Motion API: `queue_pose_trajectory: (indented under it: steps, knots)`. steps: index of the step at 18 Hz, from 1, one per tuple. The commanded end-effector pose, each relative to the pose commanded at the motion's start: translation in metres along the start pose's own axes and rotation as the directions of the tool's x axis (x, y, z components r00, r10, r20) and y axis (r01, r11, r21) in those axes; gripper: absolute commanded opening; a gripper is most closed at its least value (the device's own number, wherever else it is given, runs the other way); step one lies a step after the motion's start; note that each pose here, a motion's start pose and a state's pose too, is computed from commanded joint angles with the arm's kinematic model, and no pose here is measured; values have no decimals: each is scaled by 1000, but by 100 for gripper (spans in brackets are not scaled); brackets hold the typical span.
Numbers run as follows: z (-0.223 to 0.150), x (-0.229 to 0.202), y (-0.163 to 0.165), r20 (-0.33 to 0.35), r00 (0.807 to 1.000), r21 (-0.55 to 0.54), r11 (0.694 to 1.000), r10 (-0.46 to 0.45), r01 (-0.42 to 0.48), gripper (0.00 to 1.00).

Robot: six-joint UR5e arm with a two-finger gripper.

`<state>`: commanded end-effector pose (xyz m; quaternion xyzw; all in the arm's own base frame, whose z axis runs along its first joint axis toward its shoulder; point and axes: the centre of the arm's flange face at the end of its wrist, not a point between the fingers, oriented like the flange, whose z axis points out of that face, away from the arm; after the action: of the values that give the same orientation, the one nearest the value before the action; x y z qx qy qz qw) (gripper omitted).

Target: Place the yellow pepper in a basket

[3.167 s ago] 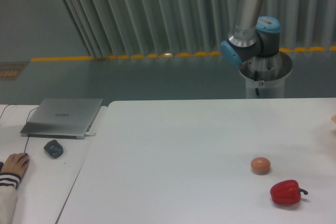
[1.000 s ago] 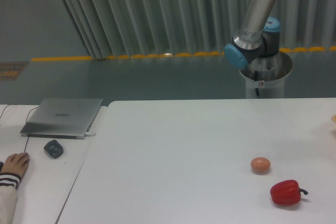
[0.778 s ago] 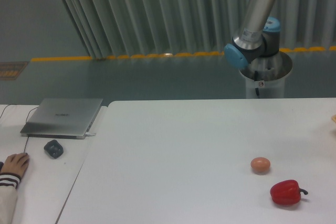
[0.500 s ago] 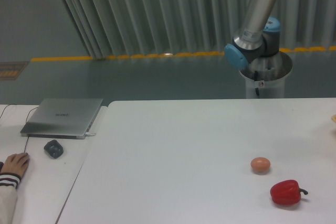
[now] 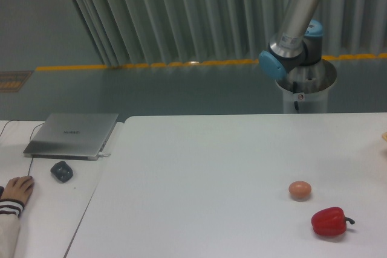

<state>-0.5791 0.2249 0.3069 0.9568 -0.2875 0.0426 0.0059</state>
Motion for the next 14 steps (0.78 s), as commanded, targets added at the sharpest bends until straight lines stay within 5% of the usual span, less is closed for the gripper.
queue_pose_trajectory:
  steps: [14]
  knots:
    - [17, 11, 8, -21, 996, 14, 996, 85, -85, 100]
